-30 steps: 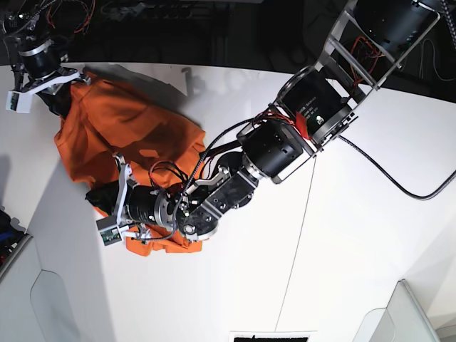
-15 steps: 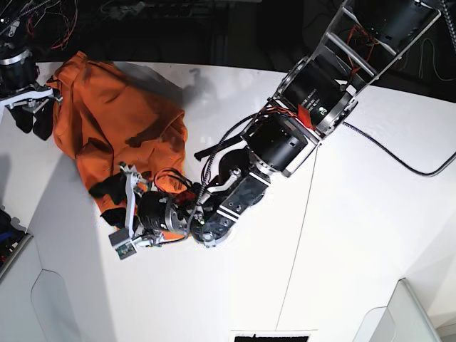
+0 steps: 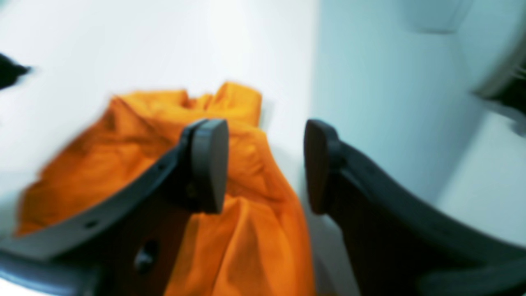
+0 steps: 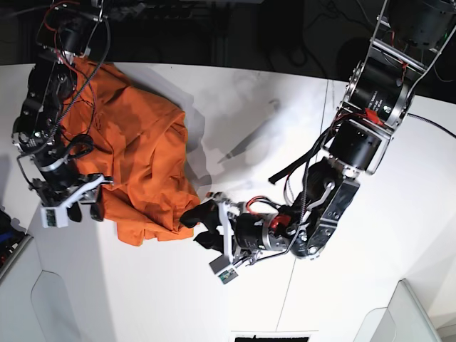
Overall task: Layout the t-shirt on the table in an organized manner, then fold the t-shirt properly
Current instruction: 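Pull the shirt with both grippers, spreading it, then release with the left gripper, then regrasp the shirt edge with the left gripper near the right gripper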
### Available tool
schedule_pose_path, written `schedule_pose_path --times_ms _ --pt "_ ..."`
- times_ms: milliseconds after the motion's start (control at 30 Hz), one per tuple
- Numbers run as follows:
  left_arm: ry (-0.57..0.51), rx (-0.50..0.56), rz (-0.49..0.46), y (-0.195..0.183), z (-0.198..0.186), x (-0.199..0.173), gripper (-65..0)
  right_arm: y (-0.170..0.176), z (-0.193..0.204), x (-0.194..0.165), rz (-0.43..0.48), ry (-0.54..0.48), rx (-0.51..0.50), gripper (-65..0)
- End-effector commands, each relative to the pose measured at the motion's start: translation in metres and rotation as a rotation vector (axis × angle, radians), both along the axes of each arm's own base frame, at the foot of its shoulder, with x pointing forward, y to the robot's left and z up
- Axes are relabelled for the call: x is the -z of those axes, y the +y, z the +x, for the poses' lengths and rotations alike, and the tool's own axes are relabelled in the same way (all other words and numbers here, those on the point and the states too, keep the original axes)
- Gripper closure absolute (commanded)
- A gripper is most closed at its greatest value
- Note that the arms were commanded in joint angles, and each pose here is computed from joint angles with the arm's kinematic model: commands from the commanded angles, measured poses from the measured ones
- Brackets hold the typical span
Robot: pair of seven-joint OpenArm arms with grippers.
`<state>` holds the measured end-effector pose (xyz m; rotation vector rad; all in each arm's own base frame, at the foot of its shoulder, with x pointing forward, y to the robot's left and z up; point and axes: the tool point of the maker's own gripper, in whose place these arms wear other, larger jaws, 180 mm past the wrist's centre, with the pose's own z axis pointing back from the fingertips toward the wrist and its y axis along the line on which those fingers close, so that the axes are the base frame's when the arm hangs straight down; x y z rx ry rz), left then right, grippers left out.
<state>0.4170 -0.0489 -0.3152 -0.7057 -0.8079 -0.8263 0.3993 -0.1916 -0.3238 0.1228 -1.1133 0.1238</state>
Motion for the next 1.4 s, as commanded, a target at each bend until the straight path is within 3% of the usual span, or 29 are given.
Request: schedule_pose_path --times_ms 0,167,367,433,500,533,633,667,800,1033,1200,1367 --pt "-0.032 0.001 -0.032 0.001 0.006 -0.015 -40.6 0.004 0.02 -0.018 -0.02 -0.064 -0.026 -29.6" --pt "0.033 -0.019 -0.031 0.011 -0.014 0.016 -40.6 0.041 0.048 0.01 -0.102 0.03 -0.173 -29.6" --pt "0.036 -0.005 -0.082 -0.017 -0.033 0.029 -40.6 0.069 0.05 0.018 -0.196 0.055 -0.273 -29.4" --pt "0.027 0.01 -0.074 -0.027 -0.038 0.034 -40.4 0.07 0.049 0.021 -0.2 0.062 -0.277 -22.6" --pt "0.006 0.015 -0.075 -0.033 -0.04 0.034 -39.4 0.07 0.049 0.023 -0.197 0.066 -0.271 -7.9" --pt "-0.003 0.017 -0.075 -0.035 -0.04 0.033 -35.0 0.07 0.049 0.023 -0.196 0.065 -0.268 -0.2" --pt "-0.012 0.016 -0.081 -0.036 -0.038 0.031 -5.7 0.068 0.049 0.023 -0.201 0.068 -0.267 0.0" --pt "-0.015 0.016 -0.08 -0.035 -0.037 0.031 0.0 0.066 0.049 0.023 -0.205 0.069 -0.264 0.0" --pt "-0.06 -0.017 -0.052 -0.023 -0.02 0.023 0.0 0.033 0.056 0.017 -0.235 0.06 -0.154 0.0" --pt "-0.084 -0.187 -0.101 0.036 0.024 -0.008 0.0 -0.054 0.054 -0.001 -0.265 0.047 0.031 0.0" --pt "-0.096 -0.229 -0.087 0.071 0.039 -0.022 0.0 -0.122 0.047 -0.029 -0.203 0.0 0.185 0.0" --pt "-0.039 -0.23 -0.148 0.072 0.036 -0.029 0.0 -0.176 0.03 -0.046 -0.135 -0.013 0.324 0.0"
